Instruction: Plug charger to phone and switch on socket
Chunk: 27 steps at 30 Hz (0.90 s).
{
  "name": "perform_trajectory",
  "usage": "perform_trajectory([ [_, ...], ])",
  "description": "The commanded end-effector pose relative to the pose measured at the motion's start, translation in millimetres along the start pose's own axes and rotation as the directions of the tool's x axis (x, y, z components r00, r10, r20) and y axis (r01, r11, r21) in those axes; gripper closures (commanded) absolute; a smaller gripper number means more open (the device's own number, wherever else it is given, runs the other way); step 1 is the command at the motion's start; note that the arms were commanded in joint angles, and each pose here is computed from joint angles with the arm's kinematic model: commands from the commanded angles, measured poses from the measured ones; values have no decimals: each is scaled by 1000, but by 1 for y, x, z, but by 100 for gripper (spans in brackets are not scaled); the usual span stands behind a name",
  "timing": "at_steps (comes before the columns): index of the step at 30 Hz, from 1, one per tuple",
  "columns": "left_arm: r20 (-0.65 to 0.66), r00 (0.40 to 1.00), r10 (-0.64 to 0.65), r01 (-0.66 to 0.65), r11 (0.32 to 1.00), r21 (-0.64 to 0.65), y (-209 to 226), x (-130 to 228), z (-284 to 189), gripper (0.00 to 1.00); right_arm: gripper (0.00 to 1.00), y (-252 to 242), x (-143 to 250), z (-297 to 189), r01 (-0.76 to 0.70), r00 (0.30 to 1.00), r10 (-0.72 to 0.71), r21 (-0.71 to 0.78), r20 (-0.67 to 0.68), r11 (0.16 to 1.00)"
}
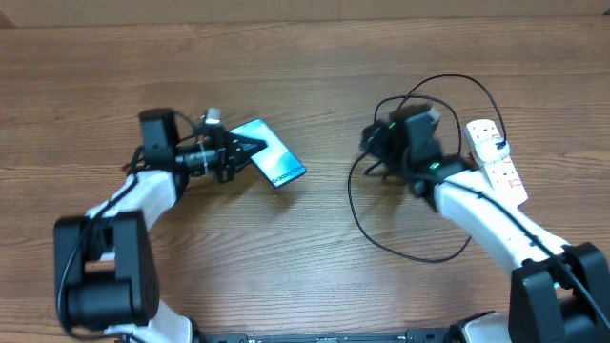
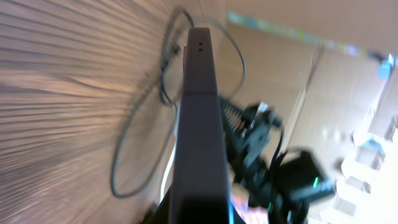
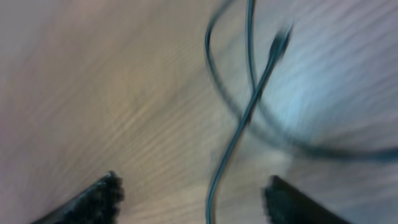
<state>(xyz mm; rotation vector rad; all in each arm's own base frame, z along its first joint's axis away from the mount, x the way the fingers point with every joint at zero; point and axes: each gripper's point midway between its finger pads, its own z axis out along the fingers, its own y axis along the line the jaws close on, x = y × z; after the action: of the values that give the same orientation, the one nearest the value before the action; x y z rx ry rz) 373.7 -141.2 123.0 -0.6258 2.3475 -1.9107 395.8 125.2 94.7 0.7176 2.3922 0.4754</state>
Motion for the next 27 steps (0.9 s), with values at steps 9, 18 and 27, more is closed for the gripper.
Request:
perform_trajectory([
  [9,-272,957,98,-73,992,102,-34,32,42,96,50,-25,-62,40,22,996,-32,123,79,992],
  [18,-289,953,90,-61,992,108,-35,35,41,96,63,-39,-67,73,-26,1000,21,297,21,955],
  [27,-302,949,92,-59,992,115,-36,37,40,96,71,-67,-37,106,-70,995,92,369,-43,927],
])
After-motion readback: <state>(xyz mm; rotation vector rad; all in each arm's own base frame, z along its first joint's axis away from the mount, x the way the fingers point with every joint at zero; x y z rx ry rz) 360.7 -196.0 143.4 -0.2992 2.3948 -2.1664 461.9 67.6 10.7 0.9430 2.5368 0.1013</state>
